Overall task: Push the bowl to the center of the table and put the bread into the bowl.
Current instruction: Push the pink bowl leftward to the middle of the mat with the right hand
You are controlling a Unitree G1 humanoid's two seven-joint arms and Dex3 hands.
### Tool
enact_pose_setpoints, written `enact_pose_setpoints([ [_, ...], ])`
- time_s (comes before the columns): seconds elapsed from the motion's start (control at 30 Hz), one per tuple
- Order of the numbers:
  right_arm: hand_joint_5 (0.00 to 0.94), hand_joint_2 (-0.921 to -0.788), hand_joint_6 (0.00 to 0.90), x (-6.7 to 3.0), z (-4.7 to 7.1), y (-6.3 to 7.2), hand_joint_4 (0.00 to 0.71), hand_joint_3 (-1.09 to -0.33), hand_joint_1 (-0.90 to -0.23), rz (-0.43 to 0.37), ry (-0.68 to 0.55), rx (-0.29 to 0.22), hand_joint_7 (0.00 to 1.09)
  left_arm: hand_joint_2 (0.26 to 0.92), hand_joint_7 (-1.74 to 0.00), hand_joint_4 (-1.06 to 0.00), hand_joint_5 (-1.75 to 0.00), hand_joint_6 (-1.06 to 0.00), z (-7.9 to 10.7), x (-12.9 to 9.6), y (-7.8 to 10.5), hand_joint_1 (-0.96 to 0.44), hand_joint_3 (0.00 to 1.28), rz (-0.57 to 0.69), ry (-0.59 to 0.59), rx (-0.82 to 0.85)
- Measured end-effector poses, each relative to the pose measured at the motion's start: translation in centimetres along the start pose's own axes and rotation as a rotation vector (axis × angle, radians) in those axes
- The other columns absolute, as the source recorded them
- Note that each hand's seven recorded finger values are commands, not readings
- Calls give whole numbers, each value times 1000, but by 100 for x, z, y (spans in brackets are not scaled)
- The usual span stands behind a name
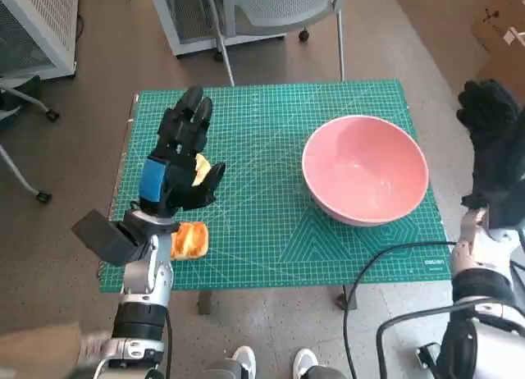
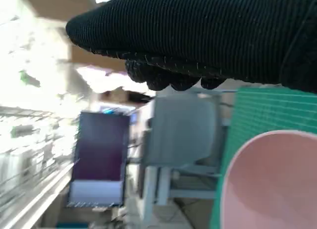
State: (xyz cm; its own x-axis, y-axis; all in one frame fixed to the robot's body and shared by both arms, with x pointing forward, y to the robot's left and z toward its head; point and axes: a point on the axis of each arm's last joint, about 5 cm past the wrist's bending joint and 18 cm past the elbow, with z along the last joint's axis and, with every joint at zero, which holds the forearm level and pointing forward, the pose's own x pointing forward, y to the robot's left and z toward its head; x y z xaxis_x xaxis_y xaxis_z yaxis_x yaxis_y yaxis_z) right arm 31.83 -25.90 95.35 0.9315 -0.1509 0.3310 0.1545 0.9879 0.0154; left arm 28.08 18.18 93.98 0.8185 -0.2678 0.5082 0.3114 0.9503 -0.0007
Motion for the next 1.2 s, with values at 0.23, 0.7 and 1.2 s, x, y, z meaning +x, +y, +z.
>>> enact_pose_setpoints([
  [0.23, 1, -921, 219, 1, -49, 30, 100, -710, -574, -8, 100, -15, 5, 664, -415, -49, -20, 1, -1, -1, 1, -370, 725, 0, 0, -1],
  [0.7, 12, -921, 228, -42, -177, 133, 130, -713, -586, 11, 266, 1, 8, 666, -442, -52, -20, 1, 3, -7, 11, -361, 718, 4, -2, -2],
  [1.2, 10, -921, 239, -83, -289, 389, 141, -696, -625, 73, 374, 17, 12, 664, -452, -59, -21, 1, 2, -39, 37, -357, 712, 13, 4, 4],
])
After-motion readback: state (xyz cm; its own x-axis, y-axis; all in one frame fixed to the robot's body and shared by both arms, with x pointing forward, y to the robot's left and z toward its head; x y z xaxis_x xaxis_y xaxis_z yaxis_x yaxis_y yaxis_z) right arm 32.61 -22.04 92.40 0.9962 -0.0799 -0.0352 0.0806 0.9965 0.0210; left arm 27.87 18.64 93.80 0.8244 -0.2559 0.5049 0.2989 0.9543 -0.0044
